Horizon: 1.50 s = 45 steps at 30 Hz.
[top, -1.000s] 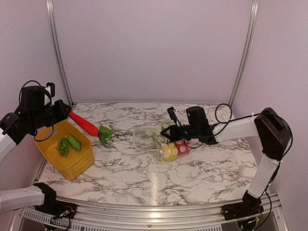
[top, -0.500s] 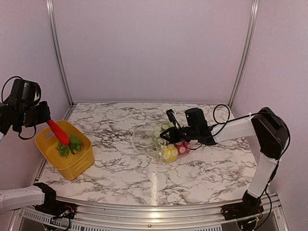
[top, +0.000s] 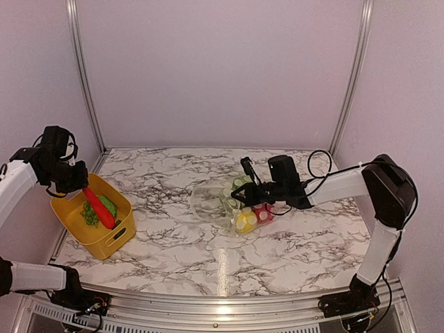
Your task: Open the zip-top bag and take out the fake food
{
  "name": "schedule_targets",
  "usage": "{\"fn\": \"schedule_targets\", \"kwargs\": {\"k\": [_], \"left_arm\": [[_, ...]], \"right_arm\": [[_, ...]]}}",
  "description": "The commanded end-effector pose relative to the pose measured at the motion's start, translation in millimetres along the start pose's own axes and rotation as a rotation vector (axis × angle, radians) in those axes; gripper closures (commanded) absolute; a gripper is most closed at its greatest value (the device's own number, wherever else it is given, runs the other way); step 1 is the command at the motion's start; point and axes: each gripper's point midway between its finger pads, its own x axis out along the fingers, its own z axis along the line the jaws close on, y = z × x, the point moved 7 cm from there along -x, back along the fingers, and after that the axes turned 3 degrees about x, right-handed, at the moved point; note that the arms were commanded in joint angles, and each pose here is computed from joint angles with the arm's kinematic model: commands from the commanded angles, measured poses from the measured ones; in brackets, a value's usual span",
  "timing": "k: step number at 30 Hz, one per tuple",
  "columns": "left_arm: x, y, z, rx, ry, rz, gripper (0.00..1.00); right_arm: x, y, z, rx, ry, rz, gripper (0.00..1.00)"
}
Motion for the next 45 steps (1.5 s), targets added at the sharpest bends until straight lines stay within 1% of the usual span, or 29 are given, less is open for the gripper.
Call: {"fn": "schedule_targets", "kwargs": {"k": [1,3,5,6,8,10,12,13,15,19,21,26,29,32,40,43,45], "left_arm": [[22,-10,0,-0.022,0.096,-0.004,1.00],[32,-11,3,-0.032,0.085,0.006,1.00],[40,-12,5,-0.035,0.074,0.016,0.97],[43,-12,6,-0.037,0.062,0.021,0.93],[48,-13,10,-0.037,0.031,0.021,0.79],[51,-13,12,-0.038,0.012,0.022,0.69],[53,-15,15,-0.042,-0.013,0.012,0.64],[53,-16,15,-0.046,-0.009,0.006,0.62],[50,-18,13,-0.053,0.008,-0.014,0.55],[44,-21,15,-0.055,-0.007,-0.046,0.45],[39,-23,12,-0.059,0.019,-0.070,0.44],[30,-25,-9,-0.048,0.221,-0.163,0.44],[27,-23,-29,-0.030,0.336,-0.205,0.40],[27,-17,-60,0.022,0.434,-0.237,0.39],[47,8,-162,0.163,0.718,-0.236,0.39],[55,16,-197,0.183,0.811,-0.239,0.40],[61,22,-222,0.191,0.871,-0.219,0.41]], "right_arm": [[3,-5,-4,-0.011,-0.006,-0.012,1.00],[4,-7,-4,-0.011,-0.008,-0.013,1.00],[4,-7,-3,-0.012,-0.010,-0.014,1.00],[4,-7,-3,-0.011,-0.010,-0.011,1.00],[4,-7,-4,-0.010,-0.008,-0.012,1.00],[4,-7,-3,-0.010,-0.011,-0.011,1.00],[4,-8,-3,-0.009,-0.013,-0.013,1.00],[4,-9,-2,-0.010,-0.016,-0.014,1.00],[5,-10,-1,-0.009,-0.020,-0.017,1.00],[5,-14,1,-0.011,-0.029,-0.023,1.00],[4,-16,2,-0.011,-0.032,-0.027,1.00],[2,-21,5,-0.013,-0.041,-0.040,1.00],[0,-25,9,-0.017,-0.047,-0.049,1.00],[-2,-28,11,-0.017,-0.049,-0.057,1.00],[-11,-39,25,-0.028,-0.088,-0.093,1.00],[-14,-46,31,-0.033,-0.101,-0.108,1.00],[-16,-49,35,-0.038,-0.109,-0.114,1.00]]}}
